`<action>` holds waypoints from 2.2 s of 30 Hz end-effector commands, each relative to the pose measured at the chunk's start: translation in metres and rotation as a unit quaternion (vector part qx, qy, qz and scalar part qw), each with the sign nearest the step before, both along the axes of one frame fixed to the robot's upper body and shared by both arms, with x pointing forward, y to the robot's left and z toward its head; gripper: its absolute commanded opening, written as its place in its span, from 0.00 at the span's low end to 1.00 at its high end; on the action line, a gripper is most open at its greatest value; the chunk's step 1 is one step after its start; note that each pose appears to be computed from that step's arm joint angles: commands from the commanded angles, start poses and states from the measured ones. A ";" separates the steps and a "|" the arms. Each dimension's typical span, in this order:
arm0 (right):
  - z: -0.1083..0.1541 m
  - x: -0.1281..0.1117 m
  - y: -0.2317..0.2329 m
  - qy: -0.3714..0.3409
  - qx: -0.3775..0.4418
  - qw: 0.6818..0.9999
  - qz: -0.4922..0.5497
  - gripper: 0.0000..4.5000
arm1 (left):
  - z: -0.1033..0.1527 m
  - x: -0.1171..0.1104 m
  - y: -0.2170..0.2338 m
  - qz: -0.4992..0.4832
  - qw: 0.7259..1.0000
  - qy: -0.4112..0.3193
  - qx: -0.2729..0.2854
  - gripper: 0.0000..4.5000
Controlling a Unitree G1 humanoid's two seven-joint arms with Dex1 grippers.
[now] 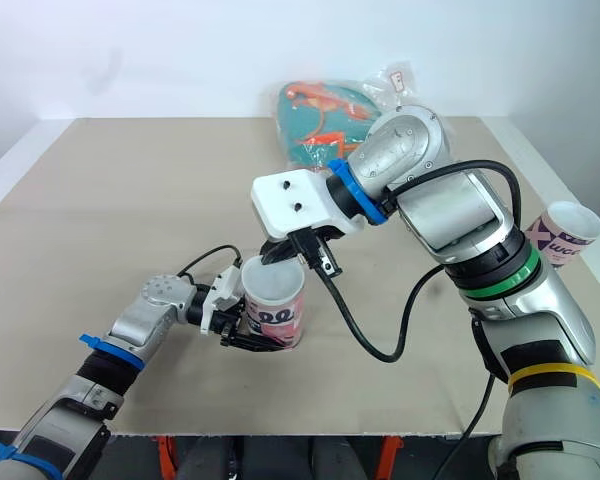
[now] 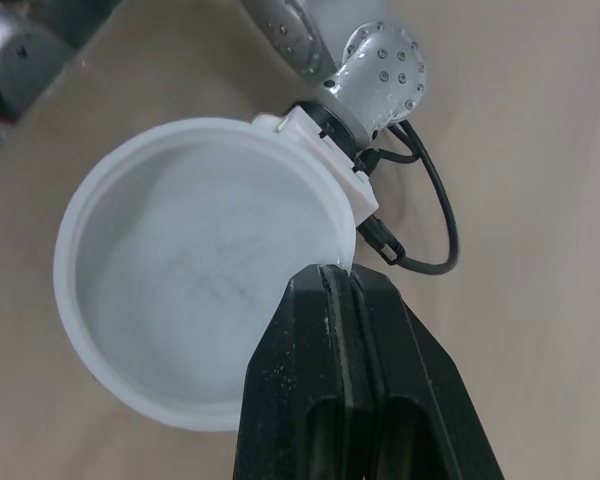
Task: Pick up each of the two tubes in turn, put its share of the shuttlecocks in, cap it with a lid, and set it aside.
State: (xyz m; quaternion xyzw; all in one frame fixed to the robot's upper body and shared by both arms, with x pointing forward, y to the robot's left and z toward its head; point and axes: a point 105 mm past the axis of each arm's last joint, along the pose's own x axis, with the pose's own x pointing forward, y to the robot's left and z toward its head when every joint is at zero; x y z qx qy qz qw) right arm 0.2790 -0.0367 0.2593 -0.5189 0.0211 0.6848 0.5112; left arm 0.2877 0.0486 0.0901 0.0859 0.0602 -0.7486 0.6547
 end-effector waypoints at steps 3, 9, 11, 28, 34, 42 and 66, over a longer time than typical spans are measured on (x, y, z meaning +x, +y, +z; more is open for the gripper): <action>-0.020 -0.006 0.002 0.003 -0.041 0.999 0.030 0.01 | -0.016 -0.001 0.006 0.013 0.999 0.021 0.030 0.62; -0.032 -0.003 0.001 -0.002 -0.048 0.999 0.023 0.46 | -0.016 -0.002 0.007 0.017 0.999 0.024 0.029 0.62; -0.031 -0.002 0.001 -0.001 -0.040 0.999 0.015 0.66 | -0.016 -0.002 0.008 0.016 0.999 0.024 0.030 0.62; 0.049 -0.007 -0.020 0.148 0.162 0.975 -0.035 0.52 | -0.017 -0.002 0.008 0.008 0.999 0.025 0.034 0.62; 0.031 -0.010 -0.021 0.171 0.135 0.975 -0.037 0.01 | -0.017 -0.002 0.007 0.007 0.999 0.024 0.034 0.62; 0.008 -0.010 -0.008 0.183 0.083 0.979 -0.034 0.01 | -0.017 -0.001 0.008 0.012 0.999 0.020 0.033 0.62; -0.034 -0.005 -0.001 0.135 0.008 0.991 0.003 0.01 | -0.015 0.000 0.007 0.024 0.999 0.014 0.024 0.62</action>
